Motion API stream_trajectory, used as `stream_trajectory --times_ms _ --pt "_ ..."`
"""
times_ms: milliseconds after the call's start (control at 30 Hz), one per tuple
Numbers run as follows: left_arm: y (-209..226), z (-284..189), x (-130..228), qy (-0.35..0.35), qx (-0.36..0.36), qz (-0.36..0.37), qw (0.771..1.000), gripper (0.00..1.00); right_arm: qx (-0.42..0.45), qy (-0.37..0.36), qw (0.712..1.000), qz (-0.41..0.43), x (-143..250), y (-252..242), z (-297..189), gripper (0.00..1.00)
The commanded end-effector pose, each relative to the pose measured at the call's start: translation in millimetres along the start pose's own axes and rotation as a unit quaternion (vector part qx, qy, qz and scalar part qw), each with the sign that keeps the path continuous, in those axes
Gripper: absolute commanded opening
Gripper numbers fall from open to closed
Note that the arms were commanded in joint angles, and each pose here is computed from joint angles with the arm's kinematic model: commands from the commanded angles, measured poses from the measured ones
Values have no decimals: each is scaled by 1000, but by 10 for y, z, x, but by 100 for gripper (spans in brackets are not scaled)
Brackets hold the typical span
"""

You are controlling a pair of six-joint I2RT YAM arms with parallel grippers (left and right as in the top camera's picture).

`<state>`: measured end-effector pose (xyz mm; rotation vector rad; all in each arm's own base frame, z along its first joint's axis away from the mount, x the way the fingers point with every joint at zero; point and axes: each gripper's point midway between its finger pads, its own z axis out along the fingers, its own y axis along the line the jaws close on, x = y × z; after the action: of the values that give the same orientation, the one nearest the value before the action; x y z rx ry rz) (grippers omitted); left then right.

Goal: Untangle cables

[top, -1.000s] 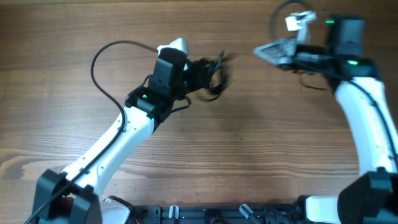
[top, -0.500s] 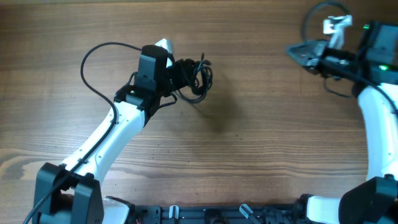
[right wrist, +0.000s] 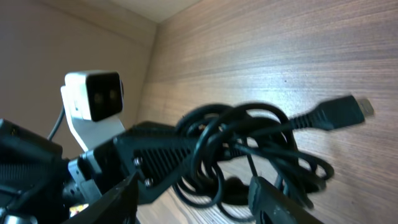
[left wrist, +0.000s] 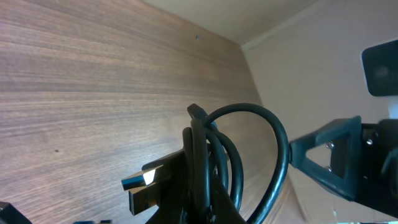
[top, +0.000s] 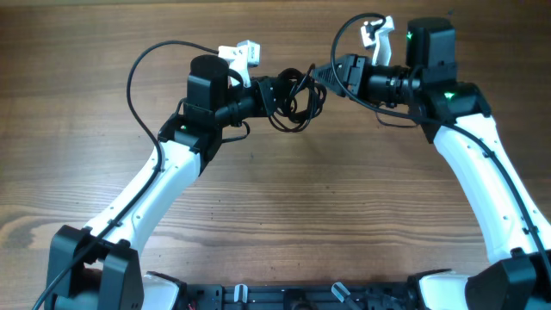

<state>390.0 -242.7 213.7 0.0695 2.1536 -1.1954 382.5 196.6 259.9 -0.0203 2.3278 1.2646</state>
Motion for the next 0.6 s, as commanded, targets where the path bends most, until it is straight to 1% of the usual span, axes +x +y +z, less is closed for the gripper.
stream_trajectory --times_ms 0,67,233,367,567 --pt "-134 -27 -13 5 26 -5 1000 4 1 4 1000 21 -42 -48 143 54" --pt "-140 -23 -7 5 26 -4 1000 4 -14 15 1000 18 -13 -19 215 53" --pt "-183 0 34 10 30 -3 999 4 -20 40 999 23 90 -56 392 52" --pt "-211 15 63 14 33 -2 999 4 -31 44 998 11 117 12 481 52" --pt "-287 52 136 23 39 3 999 4 -29 61 998 17 207 -34 663 46"
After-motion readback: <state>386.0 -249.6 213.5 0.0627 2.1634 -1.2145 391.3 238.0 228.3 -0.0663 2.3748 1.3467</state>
